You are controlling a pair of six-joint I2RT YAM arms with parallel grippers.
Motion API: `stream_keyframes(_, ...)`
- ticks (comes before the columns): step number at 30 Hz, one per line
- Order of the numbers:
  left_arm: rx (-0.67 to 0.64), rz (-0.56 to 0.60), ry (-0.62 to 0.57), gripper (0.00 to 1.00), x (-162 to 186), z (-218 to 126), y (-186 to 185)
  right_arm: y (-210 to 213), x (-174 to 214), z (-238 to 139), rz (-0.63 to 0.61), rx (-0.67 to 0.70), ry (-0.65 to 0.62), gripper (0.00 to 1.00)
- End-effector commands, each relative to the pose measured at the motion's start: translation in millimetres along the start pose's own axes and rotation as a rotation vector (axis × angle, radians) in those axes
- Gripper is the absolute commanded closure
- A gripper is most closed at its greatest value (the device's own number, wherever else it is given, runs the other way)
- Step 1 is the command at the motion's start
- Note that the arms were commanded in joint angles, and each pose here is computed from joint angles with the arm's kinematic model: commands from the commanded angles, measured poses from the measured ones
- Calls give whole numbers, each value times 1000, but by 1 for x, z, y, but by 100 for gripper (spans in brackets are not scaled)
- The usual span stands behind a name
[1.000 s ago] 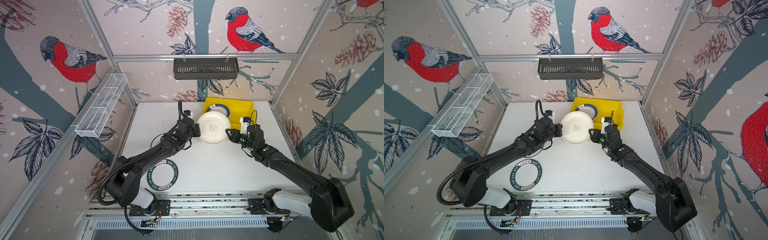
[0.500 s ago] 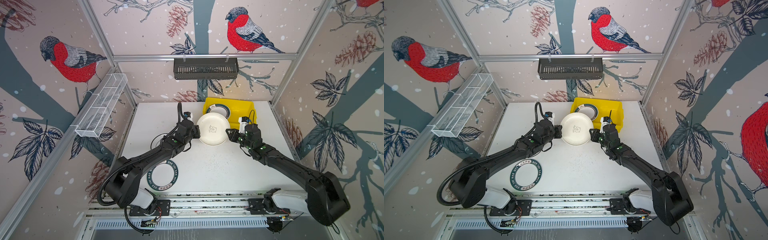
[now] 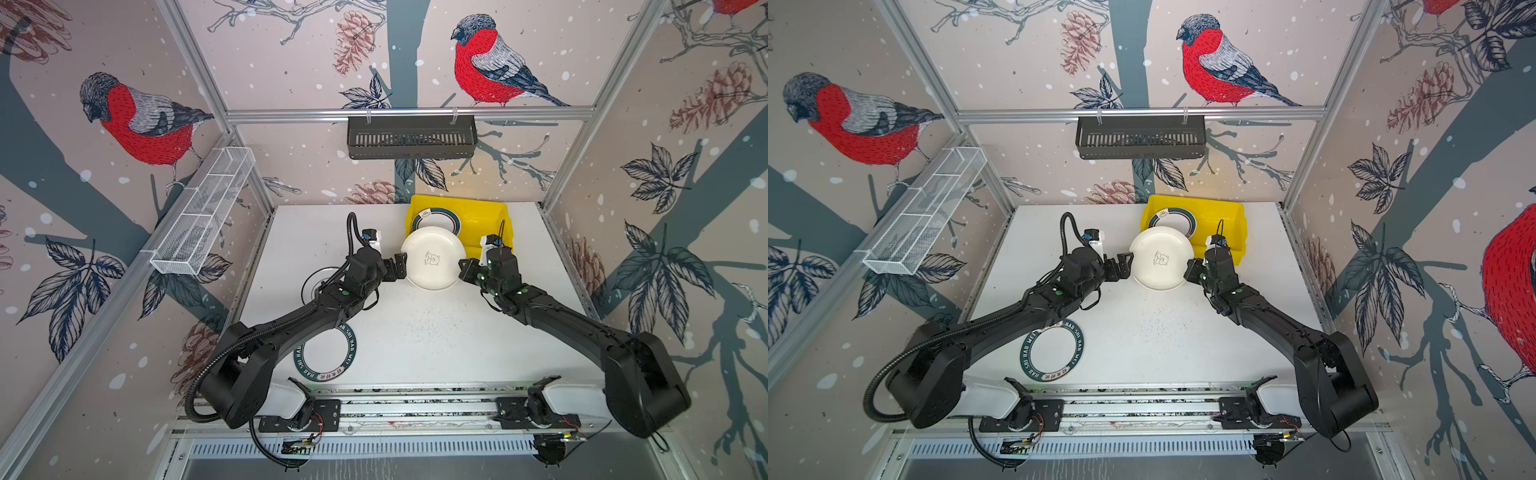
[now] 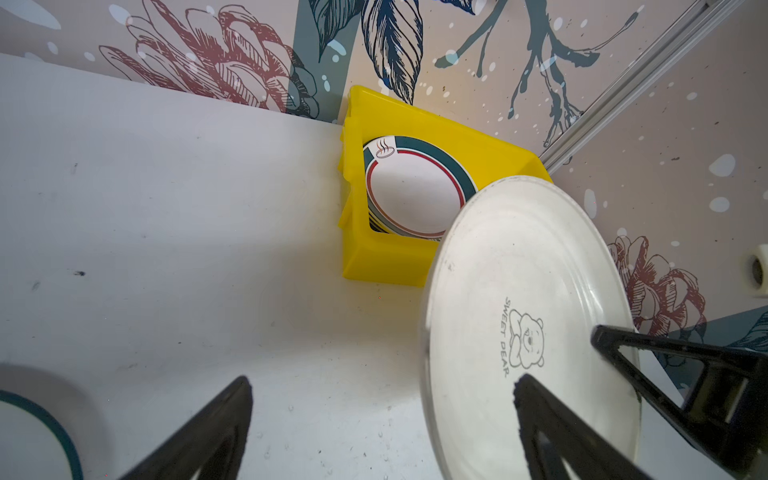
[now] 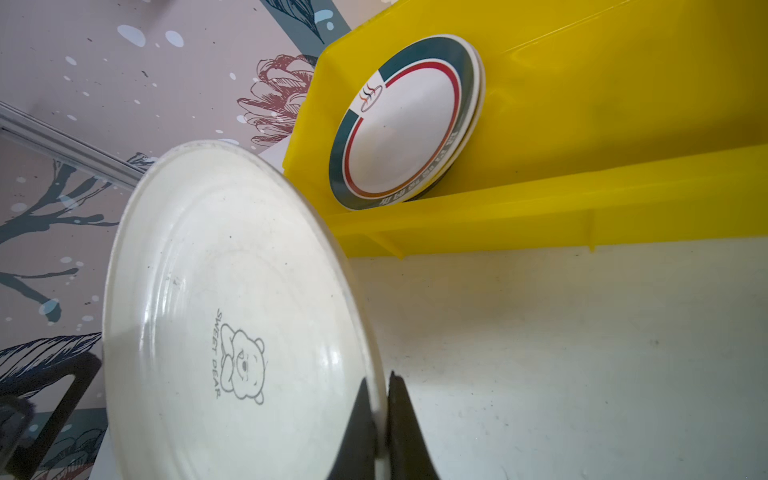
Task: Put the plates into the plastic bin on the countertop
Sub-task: 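Grasp the cream plate's rim with the right gripper beside the left gripper, then carry the cream plate into the yellow bin with the right gripper while the left releases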
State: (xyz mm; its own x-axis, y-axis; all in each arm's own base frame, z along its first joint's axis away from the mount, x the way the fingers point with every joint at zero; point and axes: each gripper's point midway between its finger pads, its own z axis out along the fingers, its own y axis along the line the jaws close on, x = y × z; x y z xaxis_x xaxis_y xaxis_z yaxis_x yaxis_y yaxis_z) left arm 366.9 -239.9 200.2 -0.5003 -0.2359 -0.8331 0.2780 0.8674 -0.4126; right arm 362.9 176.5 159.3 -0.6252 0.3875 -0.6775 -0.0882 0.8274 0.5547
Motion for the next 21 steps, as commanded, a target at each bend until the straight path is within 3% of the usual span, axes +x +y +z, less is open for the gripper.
stream_keyframes(1, 29, 19, -105, 2, -28, -7, -8, -2, -10, -2, 15, 8, -40, 100)
stream_keyframes(13, -56, 66, -163, 2, -35, -30, 21, -14, -49, -5, 24, 59, -111, 100)
stream_keyframes(21, -3, 86, -126, 2, -1, -43, 31, -15, -83, -2, 41, 70, -158, 100)
